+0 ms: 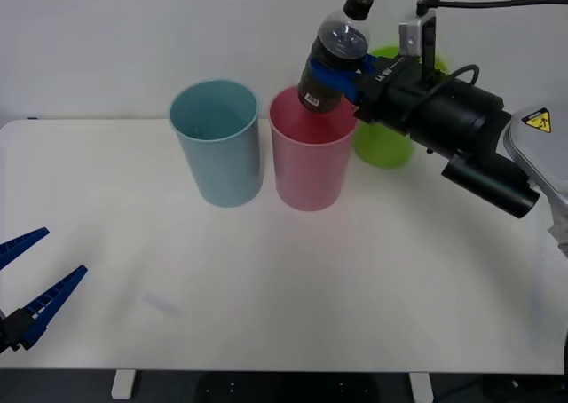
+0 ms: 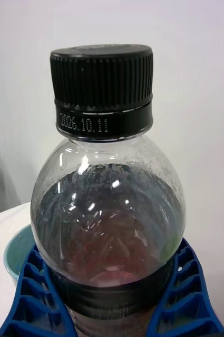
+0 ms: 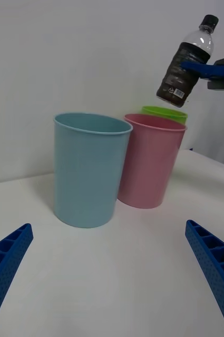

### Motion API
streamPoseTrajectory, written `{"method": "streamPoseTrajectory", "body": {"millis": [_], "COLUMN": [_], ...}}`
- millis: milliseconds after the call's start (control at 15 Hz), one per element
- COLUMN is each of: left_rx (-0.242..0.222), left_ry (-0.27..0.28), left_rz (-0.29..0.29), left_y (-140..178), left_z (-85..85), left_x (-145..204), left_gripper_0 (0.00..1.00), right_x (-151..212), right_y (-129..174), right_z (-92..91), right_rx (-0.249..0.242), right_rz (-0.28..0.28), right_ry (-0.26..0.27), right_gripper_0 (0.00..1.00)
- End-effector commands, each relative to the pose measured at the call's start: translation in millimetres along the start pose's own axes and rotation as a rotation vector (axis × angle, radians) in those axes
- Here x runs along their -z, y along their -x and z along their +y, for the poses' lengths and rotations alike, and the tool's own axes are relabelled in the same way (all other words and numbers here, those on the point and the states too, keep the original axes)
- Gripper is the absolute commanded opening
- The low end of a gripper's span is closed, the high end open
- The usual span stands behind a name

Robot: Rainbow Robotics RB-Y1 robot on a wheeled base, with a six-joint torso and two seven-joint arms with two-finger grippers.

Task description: Grasp the object on the table and drop it into the matching bin: aluminum can to the light blue bin, PET bottle to the pink bin.

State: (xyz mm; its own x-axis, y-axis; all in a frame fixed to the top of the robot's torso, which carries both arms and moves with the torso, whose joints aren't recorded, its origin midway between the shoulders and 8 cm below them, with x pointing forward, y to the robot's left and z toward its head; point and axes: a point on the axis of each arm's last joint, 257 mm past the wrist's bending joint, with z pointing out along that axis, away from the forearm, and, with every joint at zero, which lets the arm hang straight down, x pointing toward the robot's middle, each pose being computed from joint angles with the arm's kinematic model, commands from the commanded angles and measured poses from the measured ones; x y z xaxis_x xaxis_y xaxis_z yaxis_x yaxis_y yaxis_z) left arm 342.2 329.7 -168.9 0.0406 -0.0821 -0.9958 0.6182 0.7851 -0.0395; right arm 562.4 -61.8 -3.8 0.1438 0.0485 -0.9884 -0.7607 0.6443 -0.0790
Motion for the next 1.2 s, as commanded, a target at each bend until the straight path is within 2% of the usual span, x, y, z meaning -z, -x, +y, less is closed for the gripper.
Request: {"method": "streamPoseTrajectory", "body": {"millis": [67, 533, 600, 667, 733, 1200], "left_rx": [0.000, 0.000, 0.000, 0.000, 0.000, 0.000], "left_ry": [0.000, 0.000, 0.000, 0.000, 0.000, 0.000], "left_rz": [0.000, 0.000, 0.000, 0.000, 0.000, 0.000], "left_y": [0.0, 0.0, 0.0, 0.0, 0.0, 0.0], "left_z": [0.0, 0.0, 0.0, 0.0, 0.0, 0.0], "left_x": [0.0, 0.0, 0.0, 0.0, 0.0, 0.0], "left_gripper_0": [1.00, 1.00, 1.00, 1.00, 1.00, 1.00], "right_x": [-17.1, -22.2, -22.2, -22.3, -22.3, -15.1], "right_y": [-5.4, -8.0, -8.0, -6.7, -7.5, -6.2], "right_z": [-3.4, -3.9, -3.9, -3.8, -3.4, 2.3], "right_rx": [0.007, 0.004, 0.006, 0.013, 0.011, 0.025], "right_rz": [0.011, 0.017, 0.017, 0.016, 0.016, 0.006], "right_ry": [-0.005, -0.005, -0.005, -0.004, -0.003, 0.004], "right_gripper_0": [0.00, 0.02, 0.30, 0.93, 1.00, 1.00]}}
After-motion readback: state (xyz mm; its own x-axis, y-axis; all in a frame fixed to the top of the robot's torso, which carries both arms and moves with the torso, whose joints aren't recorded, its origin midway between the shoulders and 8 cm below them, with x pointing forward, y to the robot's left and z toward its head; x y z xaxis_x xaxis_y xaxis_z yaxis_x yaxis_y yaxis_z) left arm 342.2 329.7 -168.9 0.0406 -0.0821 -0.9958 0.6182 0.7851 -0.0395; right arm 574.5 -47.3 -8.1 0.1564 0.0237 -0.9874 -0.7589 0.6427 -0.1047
